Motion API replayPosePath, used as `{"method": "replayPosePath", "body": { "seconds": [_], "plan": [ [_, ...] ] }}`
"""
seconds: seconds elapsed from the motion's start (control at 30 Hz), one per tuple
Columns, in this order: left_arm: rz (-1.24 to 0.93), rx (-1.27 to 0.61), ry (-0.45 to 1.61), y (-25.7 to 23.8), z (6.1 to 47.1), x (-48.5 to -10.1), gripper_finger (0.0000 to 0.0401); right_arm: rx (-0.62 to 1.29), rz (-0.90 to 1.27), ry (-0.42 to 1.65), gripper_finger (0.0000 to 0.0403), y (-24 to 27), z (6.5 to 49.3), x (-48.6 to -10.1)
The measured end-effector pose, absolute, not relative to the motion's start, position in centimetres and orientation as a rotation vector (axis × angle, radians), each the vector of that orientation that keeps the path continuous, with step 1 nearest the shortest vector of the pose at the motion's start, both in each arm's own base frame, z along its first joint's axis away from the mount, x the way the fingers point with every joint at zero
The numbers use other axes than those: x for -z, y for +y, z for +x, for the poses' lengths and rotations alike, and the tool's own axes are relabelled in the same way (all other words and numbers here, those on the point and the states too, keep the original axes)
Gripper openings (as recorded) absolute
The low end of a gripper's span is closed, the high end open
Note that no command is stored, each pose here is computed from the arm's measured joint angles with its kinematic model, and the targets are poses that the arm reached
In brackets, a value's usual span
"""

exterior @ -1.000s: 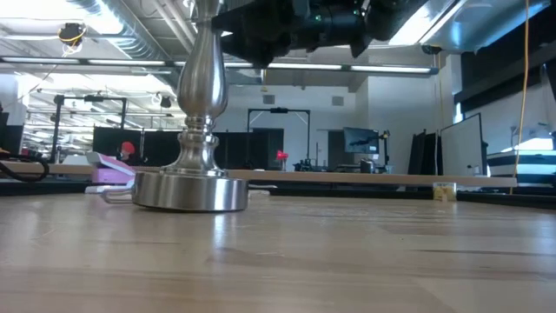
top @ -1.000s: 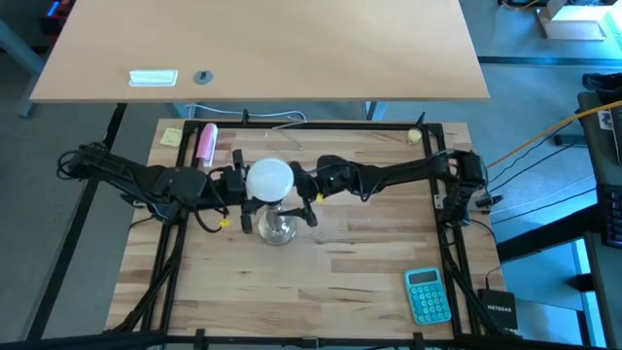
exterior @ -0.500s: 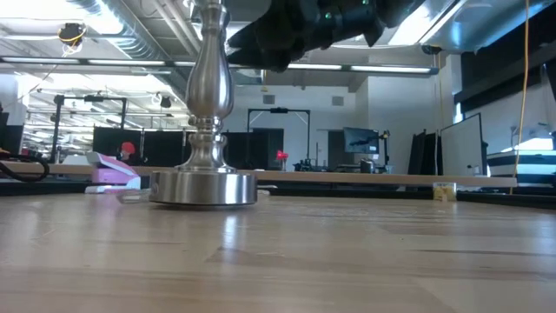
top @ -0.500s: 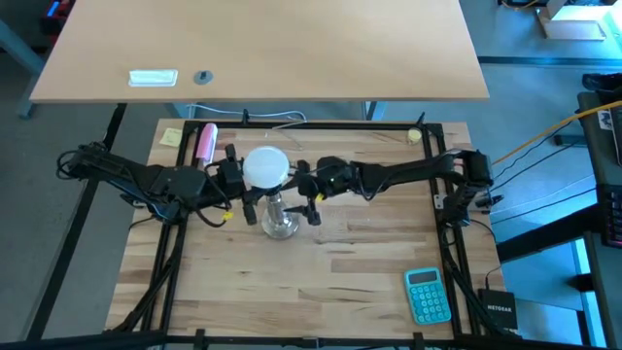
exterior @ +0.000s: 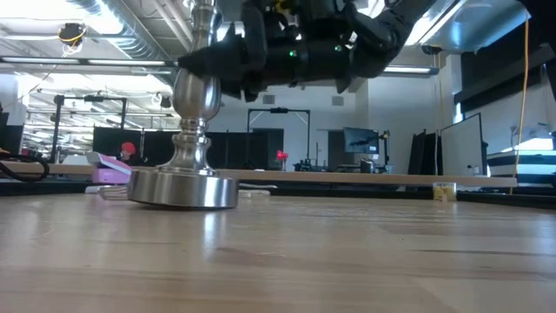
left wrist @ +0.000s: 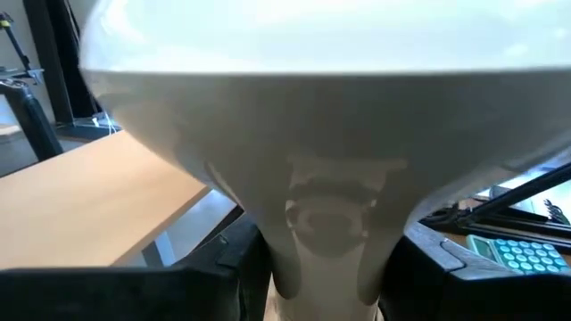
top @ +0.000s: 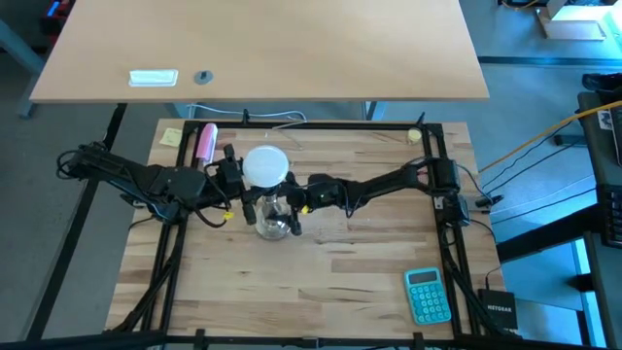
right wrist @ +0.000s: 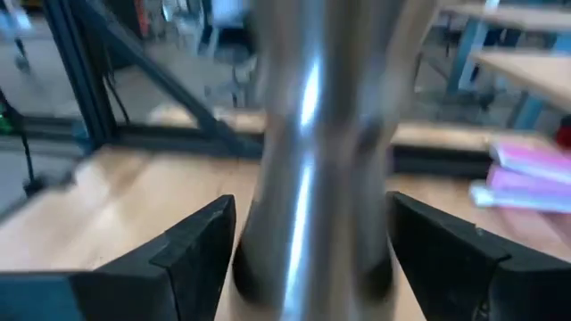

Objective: Screw lightbulb
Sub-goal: Insert the lightbulb into the desk lamp

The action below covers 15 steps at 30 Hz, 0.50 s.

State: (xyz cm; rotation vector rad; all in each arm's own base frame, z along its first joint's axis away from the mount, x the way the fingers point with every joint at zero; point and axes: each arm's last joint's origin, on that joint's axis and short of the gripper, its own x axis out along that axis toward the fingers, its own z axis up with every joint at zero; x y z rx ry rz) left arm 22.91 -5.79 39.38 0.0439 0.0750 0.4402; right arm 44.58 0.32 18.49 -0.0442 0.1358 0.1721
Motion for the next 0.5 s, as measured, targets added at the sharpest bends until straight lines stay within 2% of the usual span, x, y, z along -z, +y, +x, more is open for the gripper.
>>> {"method": "replayPosePath", "body": {
  "seconds": [0.27, 0.5],
  "plan": [
    [0.041, -0.435, 0.087, -5.8, 22.9, -39.3, 0.0153, -0.184, -0.131, 0.234, 0.0287, 0.1, 44.1, -18.6],
    [0.04, -0.438, 0.091, -5.8, 22.8, -39.2, 0.0153, -0.181, -0.151, 0.189, 0.0287, 0.2, 43.9, -19.4]
  ]
}}
